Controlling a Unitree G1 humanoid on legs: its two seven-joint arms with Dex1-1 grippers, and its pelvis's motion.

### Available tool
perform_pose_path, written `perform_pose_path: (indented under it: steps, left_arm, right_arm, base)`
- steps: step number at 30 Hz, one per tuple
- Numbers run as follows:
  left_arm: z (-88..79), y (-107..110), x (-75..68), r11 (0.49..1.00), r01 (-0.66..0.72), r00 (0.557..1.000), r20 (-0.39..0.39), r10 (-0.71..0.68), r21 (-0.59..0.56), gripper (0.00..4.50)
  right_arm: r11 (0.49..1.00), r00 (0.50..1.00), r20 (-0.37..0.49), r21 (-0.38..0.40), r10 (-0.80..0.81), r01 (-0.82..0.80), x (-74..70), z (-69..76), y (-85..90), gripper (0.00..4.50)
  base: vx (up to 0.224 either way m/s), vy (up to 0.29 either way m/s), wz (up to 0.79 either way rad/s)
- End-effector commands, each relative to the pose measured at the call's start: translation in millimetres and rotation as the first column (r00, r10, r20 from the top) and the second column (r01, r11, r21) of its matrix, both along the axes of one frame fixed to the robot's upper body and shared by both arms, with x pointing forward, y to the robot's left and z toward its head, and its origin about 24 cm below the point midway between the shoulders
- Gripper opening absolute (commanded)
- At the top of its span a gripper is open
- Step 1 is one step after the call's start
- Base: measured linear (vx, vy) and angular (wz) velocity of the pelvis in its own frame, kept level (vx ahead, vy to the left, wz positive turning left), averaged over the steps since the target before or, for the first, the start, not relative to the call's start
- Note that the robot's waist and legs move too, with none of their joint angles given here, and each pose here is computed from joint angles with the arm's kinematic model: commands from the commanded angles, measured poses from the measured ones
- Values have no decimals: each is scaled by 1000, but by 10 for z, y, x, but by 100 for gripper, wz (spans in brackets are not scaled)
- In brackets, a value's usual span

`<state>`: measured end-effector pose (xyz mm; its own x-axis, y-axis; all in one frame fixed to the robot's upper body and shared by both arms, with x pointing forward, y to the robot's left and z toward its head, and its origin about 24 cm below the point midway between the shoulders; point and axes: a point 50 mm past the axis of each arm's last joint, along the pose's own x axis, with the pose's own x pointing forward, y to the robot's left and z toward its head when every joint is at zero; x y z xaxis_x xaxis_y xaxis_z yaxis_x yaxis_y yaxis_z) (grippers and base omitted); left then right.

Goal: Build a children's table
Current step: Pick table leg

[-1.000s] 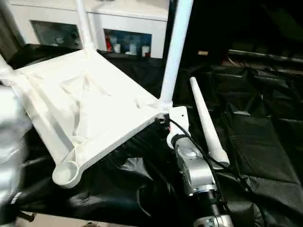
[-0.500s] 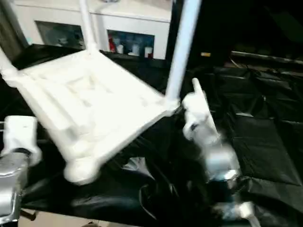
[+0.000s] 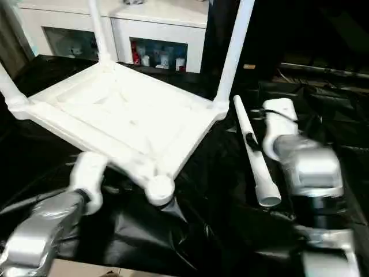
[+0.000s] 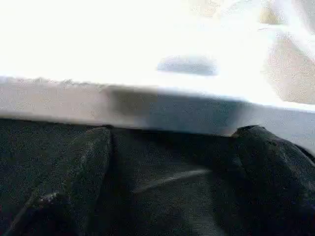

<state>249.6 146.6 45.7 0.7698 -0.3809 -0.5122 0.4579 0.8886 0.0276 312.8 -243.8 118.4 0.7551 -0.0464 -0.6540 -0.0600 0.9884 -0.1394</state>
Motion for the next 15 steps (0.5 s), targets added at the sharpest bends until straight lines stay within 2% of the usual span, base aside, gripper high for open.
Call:
perform_pose_path:
  steps: [1,2,5,8,13,15]
  left_arm:
    - [34,-61,-3,998,62,998,7,-62,-25,449]
    - [62,-55,-17,995,93,996,12,-93,-37,449]
    - [110,-27,-50,987,156,988,18,-156,-36,449]
    - [252,1,-102,962,269,963,47,-266,-53,449]
    - [441,-21,-138,925,372,925,105,-364,-74,449]
    - [516,-49,-143,908,410,909,121,-399,-84,450]
  right_arm:
    - [1000,999,-44,24,16,-15,-27,-15,-3,447]
    - [997,996,-84,75,29,-22,-60,-67,2,447]
    - [993,989,-142,109,51,-35,-112,-157,10,447]
    - [991,973,-222,129,61,-33,-172,-291,13,447]
    - [988,959,-276,154,62,-19,-205,-375,8,447]
    - [987,955,-294,161,51,-3,-210,-419,-9,420]
  base:
    - [0,0,0]
    - [0,0,0]
    - [0,0,0]
    - [0,0,0]
    - [0,0,0]
    - [0,0,0]
